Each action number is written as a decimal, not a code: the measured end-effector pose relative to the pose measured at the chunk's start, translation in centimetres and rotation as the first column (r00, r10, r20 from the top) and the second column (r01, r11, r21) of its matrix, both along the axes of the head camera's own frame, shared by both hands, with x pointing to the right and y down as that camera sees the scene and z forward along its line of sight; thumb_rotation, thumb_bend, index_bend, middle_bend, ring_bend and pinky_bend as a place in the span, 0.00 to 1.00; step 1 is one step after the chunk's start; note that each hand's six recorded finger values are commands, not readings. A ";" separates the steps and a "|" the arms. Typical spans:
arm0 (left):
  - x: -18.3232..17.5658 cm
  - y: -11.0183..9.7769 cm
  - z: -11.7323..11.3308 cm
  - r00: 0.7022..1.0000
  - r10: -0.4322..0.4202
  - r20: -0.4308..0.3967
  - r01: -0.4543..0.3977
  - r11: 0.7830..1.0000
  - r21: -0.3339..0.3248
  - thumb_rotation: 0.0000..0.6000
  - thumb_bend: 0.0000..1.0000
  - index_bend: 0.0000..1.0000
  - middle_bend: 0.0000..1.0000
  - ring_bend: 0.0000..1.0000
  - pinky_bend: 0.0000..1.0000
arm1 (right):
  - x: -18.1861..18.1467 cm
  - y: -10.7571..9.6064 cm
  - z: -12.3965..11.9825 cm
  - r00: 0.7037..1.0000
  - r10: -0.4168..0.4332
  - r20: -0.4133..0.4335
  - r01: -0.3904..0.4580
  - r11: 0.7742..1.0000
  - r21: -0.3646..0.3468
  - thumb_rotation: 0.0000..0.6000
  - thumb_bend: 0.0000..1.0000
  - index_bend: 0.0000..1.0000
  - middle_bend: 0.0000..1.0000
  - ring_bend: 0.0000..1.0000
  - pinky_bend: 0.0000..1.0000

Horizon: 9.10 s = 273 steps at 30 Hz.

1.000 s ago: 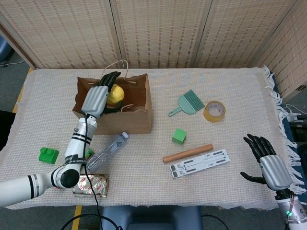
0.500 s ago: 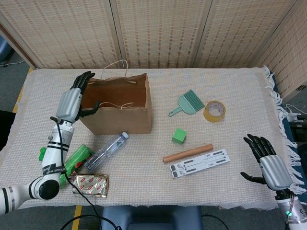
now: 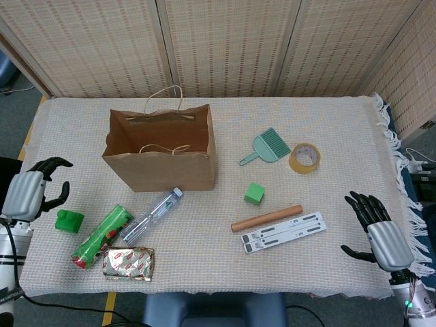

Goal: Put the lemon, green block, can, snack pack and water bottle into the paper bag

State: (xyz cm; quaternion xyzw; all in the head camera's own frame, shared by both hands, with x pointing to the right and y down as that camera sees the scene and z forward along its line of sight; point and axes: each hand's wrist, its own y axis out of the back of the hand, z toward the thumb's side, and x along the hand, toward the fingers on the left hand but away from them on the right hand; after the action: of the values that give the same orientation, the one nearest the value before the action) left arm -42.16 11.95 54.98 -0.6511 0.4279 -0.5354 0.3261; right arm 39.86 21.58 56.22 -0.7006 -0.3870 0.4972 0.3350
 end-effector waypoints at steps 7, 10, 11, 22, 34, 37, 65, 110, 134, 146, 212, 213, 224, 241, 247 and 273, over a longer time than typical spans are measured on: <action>-3.3 3.2 2.3 0.970 0.147 0.195 -0.119 0.982 -0.150 1.00 0.35 0.00 0.00 0.00 0.12 | -0.1 0.1 0.1 1.000 -0.007 -0.006 0.007 1.000 0.001 1.00 0.00 0.00 0.00 0.00 0.00; -3.7 4.5 4.3 0.921 0.274 0.278 -0.210 0.948 -0.238 1.00 0.34 0.00 0.00 0.00 0.09 | -0.2 0.2 0.1 1.000 -0.014 -0.011 0.014 1.000 0.003 1.00 0.00 0.00 0.00 0.00 0.00; -3.7 4.9 5.1 0.902 0.314 0.297 -0.236 0.933 -0.270 1.00 0.34 0.00 0.00 0.00 0.09 | -0.2 0.2 0.1 1.000 -0.014 -0.011 0.014 1.000 0.003 1.00 0.00 0.00 0.00 0.00 0.00; -3.9 7.4 11.2 0.769 0.529 0.359 -0.340 0.814 -0.470 1.00 0.33 0.00 0.00 0.00 0.08 | -0.1 0.2 0.1 1.000 -0.010 -0.007 0.010 1.000 -0.005 1.00 0.00 0.00 0.00 0.00 0.00; -5.2 7.1 12.9 0.712 0.590 0.380 -0.346 0.766 -0.541 1.00 0.33 0.00 0.00 0.00 0.07 | 0.0 0.1 0.2 1.000 -0.005 -0.008 0.005 1.000 -0.011 1.00 0.00 0.00 0.00 0.00 0.00; -5.4 7.4 13.0 0.702 0.605 0.377 -0.351 0.754 -0.556 1.00 0.33 0.00 0.00 0.00 0.07 | 0.0 0.1 0.3 1.000 -0.004 -0.011 0.004 1.000 -0.014 1.00 0.00 0.00 0.00 0.00 0.00; -8.3 7.0 15.0 0.698 0.568 0.436 -0.278 0.776 -0.566 1.00 0.61 0.58 0.56 0.53 0.75 | 0.0 0.2 0.4 1.000 0.001 -0.009 -0.001 1.000 -0.029 1.00 0.00 0.00 0.00 0.00 0.00; 5.0 -11.0 -3.9 0.850 -0.256 -0.460 0.354 0.925 0.138 1.00 0.63 0.66 0.65 0.60 0.78 | -0.1 0.4 0.3 1.000 0.001 -0.002 -0.001 0.999 -0.034 1.00 0.00 0.00 0.00 0.00 0.00; 17.0 -12.7 4.3 0.981 0.023 -0.193 -0.014 0.999 0.052 1.00 0.42 0.03 0.00 0.00 0.17 | 0.2 0.3 0.0 1.000 0.012 0.011 -0.012 0.999 -0.038 1.00 0.00 0.00 0.00 0.00 0.00; 11.7 -12.0 0.2 0.953 -0.105 -0.285 0.149 0.979 0.138 1.00 0.52 0.32 0.26 0.23 0.41 | 0.2 0.5 0.1 1.000 0.007 -0.001 -0.007 0.999 -0.034 1.00 0.00 0.00 0.00 0.00 0.00; -3.7 8.6 10.8 -0.059 0.948 0.311 -0.915 0.074 -0.397 1.00 0.36 0.00 0.00 0.00 0.00 | 0.0 0.5 0.8 1.000 0.019 0.000 -0.019 0.997 -0.072 1.00 0.00 0.00 0.00 0.00 0.00; -3.9 8.7 10.9 -0.058 0.950 0.308 -0.912 0.075 -0.403 1.00 0.36 0.00 0.00 0.00 0.00 | 0.0 0.5 0.8 1.000 0.020 0.000 -0.020 0.997 -0.073 1.00 0.00 0.00 0.00 0.00 0.00; -3.3 9.8 12.4 -0.064 0.963 0.260 -0.911 0.050 -0.409 1.00 0.37 0.00 0.00 0.00 0.05 | 0.0 0.5 0.9 1.000 0.022 -0.001 -0.022 0.997 -0.076 1.00 0.00 0.00 0.00 0.00 0.00; -3.2 6.7 9.6 0.102 0.931 0.351 -0.925 0.218 -0.310 1.00 0.68 0.66 0.67 0.62 0.79 | 0.0 0.4 0.7 1.000 0.029 0.009 -0.029 0.997 -0.073 1.00 0.00 0.00 0.00 0.00 0.00; -4.0 2.2 6.1 0.299 0.820 0.489 -0.883 0.432 -0.185 1.00 0.69 0.68 0.70 0.64 0.81 | 0.0 0.5 0.7 1.000 0.028 0.008 -0.027 0.997 -0.072 1.00 0.00 0.00 0.00 0.00 0.00; 6.1 -8.1 -4.6 0.794 -0.074 -0.603 0.305 0.907 0.290 1.00 0.69 0.66 0.69 0.64 0.78 | 0.0 0.6 0.6 0.999 0.030 0.011 -0.030 0.997 -0.074 1.00 0.00 0.00 0.00 0.00 0.00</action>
State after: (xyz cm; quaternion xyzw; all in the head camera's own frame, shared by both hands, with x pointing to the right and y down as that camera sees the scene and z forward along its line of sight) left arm -36.10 3.85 50.39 -0.6616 0.6642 -0.2509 0.2412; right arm 39.88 22.14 56.80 -0.7095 -0.3809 0.5118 0.2991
